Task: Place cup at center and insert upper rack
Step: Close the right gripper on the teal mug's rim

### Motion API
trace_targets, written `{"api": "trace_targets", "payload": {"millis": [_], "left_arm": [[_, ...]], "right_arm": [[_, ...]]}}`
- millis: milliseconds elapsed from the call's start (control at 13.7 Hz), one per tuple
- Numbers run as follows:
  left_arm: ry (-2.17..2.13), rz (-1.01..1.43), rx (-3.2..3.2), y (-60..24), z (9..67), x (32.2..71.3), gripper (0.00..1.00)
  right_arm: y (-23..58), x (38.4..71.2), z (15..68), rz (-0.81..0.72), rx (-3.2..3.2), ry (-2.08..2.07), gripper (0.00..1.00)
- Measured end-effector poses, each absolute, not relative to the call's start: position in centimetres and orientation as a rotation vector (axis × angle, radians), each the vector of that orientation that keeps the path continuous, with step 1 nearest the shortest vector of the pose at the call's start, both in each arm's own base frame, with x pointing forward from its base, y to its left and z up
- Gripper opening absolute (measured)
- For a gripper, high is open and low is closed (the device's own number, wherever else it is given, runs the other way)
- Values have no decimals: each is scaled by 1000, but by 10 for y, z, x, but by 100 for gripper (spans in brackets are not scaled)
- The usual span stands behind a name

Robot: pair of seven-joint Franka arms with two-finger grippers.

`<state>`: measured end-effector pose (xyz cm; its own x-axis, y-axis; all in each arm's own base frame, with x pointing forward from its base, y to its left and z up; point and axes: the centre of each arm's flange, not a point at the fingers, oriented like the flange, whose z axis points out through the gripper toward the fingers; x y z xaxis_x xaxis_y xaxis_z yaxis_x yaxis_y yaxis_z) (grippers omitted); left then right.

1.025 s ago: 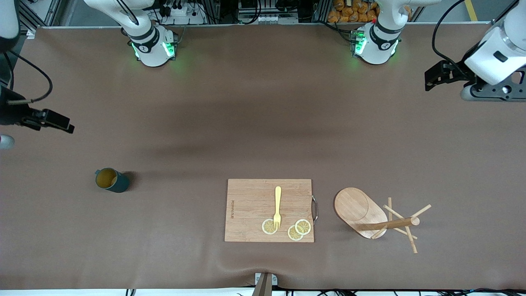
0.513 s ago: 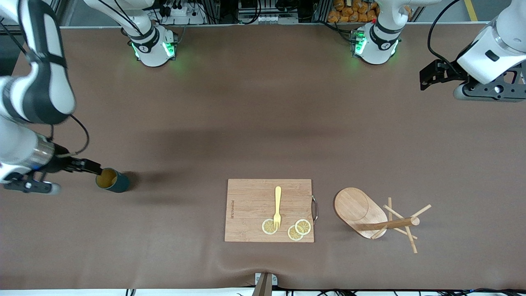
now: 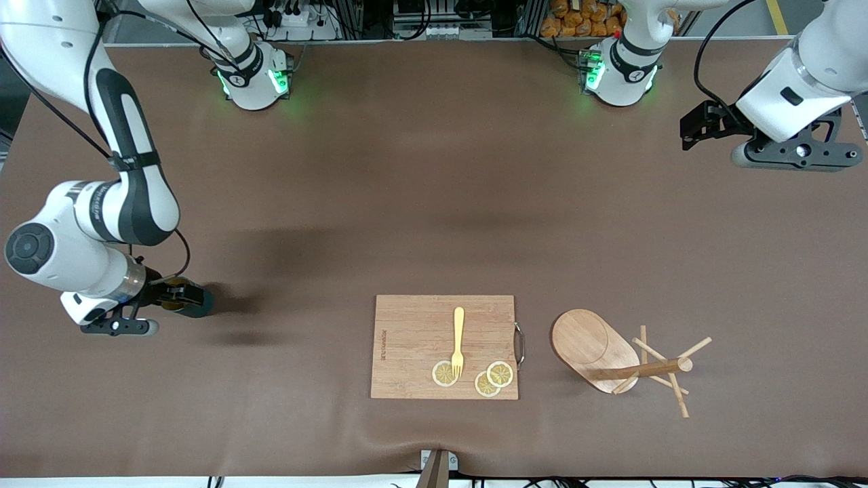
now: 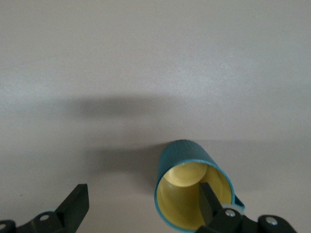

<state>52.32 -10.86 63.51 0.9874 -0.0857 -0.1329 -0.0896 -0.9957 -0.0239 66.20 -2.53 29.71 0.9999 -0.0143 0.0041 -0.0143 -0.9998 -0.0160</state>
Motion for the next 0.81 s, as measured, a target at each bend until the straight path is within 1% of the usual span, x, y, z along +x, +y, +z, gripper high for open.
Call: {"api": "trace_targets", "payload": {"millis": [806], "left_arm": [[73, 202, -3102, -108, 635, 524, 100]], "right_arm": [[-38, 650, 239, 138, -3128, 29, 100]]}}
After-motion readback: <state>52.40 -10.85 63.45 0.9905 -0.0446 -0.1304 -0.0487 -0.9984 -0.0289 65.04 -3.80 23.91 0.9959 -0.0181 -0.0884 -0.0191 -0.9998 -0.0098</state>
